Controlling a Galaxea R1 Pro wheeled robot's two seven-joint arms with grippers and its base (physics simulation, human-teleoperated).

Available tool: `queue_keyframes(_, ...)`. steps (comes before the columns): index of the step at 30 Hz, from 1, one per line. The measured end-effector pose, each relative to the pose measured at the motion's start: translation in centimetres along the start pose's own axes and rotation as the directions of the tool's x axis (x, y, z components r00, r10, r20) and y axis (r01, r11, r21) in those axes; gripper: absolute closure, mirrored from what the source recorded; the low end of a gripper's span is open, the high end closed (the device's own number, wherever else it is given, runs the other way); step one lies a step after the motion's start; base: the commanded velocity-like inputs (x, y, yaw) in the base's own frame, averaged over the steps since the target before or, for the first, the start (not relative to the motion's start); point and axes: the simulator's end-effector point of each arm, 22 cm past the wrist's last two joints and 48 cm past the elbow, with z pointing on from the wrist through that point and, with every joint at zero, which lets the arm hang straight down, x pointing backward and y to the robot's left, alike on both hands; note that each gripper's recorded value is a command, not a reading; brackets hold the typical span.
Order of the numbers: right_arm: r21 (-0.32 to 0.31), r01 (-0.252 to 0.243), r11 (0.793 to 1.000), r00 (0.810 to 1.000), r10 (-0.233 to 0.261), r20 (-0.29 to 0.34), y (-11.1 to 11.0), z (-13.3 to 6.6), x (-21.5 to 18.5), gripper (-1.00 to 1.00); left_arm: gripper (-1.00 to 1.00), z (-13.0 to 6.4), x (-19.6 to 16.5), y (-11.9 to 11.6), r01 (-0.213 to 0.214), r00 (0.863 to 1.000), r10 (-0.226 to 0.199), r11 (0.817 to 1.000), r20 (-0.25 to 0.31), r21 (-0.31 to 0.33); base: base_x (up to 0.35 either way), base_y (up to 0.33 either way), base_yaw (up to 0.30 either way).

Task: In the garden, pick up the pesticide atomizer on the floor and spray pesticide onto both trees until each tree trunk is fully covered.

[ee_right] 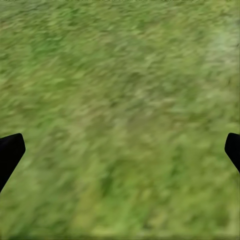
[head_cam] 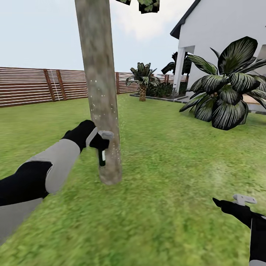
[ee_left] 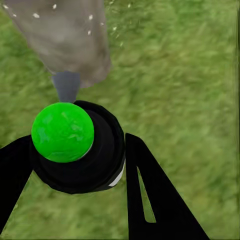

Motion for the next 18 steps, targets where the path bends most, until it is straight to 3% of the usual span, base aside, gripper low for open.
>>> queue_keyframes(2,0.0,0.0,1.0,1.0,0.0,0.0,0.0,0.0,0.0,-1.0,1.0,-2.1,-2.7,0.0,-0.006,0.999,0.006,1.0,0.044,-0.005,0.0,0.0,0.0)
queue_keyframes(10,0.0,0.0,1.0,1.0,0.0,0.001,0.0,0.0,0.0,-1.0,1.0,-7.6,-8.2,0.2,-0.017,0.993,0.019,1.0,0.113,-0.021,0.0,0.0,0.0)
queue_keyframes(18,0.0,0.0,1.0,1.0,0.0,0.0,0.0,0.0,0.0,-1.0,1.0,-13.8,-13.6,0.1,-0.028,0.976,0.035,0.999,0.214,-0.038,0.0,0.0,0.0)
